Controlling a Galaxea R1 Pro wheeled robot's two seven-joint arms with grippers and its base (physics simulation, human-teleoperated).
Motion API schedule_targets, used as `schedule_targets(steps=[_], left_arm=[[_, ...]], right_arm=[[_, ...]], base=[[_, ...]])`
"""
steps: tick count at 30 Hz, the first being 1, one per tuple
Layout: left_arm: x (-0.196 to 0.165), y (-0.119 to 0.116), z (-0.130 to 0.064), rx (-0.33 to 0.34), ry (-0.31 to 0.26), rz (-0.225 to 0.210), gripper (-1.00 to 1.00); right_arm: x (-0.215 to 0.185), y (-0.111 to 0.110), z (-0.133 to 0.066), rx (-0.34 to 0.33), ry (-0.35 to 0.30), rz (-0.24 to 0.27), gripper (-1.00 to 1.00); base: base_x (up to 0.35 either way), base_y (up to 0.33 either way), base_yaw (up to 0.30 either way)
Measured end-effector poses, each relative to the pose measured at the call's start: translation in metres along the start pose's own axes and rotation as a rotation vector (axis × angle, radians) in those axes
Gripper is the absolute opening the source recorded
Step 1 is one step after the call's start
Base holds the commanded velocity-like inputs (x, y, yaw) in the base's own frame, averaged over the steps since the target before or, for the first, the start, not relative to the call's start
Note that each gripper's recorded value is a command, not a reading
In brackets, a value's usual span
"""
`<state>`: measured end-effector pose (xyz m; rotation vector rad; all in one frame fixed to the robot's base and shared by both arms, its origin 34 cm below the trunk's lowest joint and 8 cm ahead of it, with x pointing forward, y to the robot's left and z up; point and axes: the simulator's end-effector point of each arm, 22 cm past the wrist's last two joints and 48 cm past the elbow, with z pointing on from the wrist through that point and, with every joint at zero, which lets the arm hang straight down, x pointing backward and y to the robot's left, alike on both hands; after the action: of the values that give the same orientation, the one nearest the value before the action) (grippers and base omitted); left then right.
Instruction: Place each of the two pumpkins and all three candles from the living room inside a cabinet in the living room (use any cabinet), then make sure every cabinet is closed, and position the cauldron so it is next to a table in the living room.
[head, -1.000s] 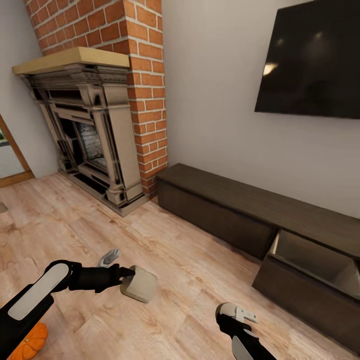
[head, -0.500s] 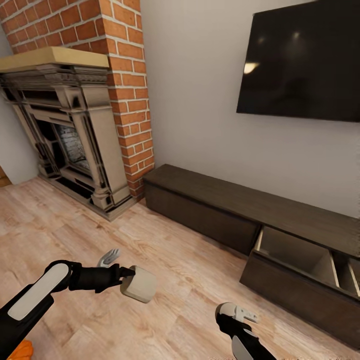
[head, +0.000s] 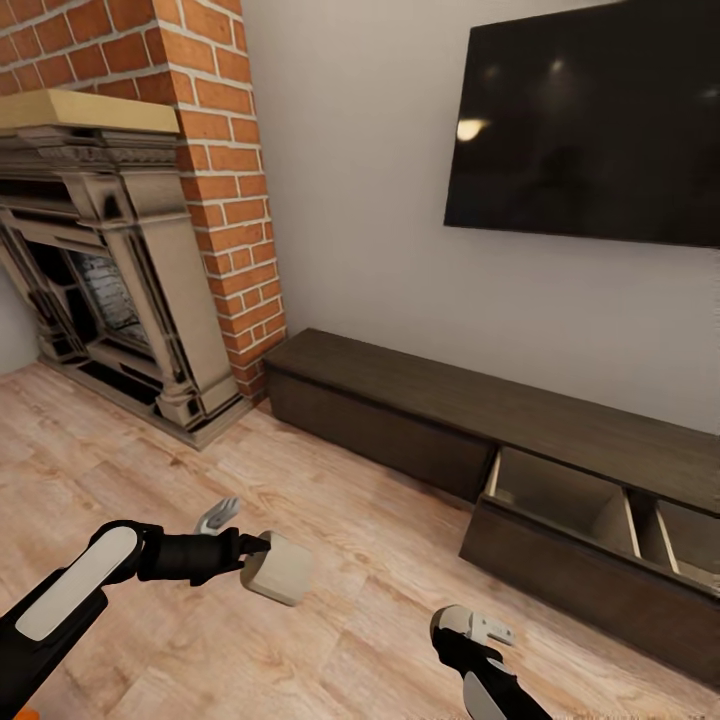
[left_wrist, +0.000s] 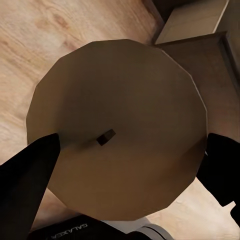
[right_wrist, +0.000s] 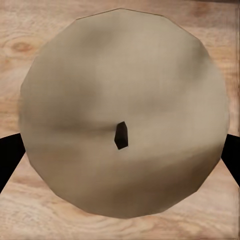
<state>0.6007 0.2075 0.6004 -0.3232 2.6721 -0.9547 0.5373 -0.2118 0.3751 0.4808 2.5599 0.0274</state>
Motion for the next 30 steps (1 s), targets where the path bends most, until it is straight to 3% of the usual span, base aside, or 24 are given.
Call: schedule_targets(steps=[30], left_arm=[[-0.013, -0.026, -0.028, -0.016, 0.032, -0.024, -1.0]], right_arm=[[-0.02, 0.004, -0.039, 0.014, 0.038, -0.004, -1.0]], base=[[0.0, 0.0, -0.161]])
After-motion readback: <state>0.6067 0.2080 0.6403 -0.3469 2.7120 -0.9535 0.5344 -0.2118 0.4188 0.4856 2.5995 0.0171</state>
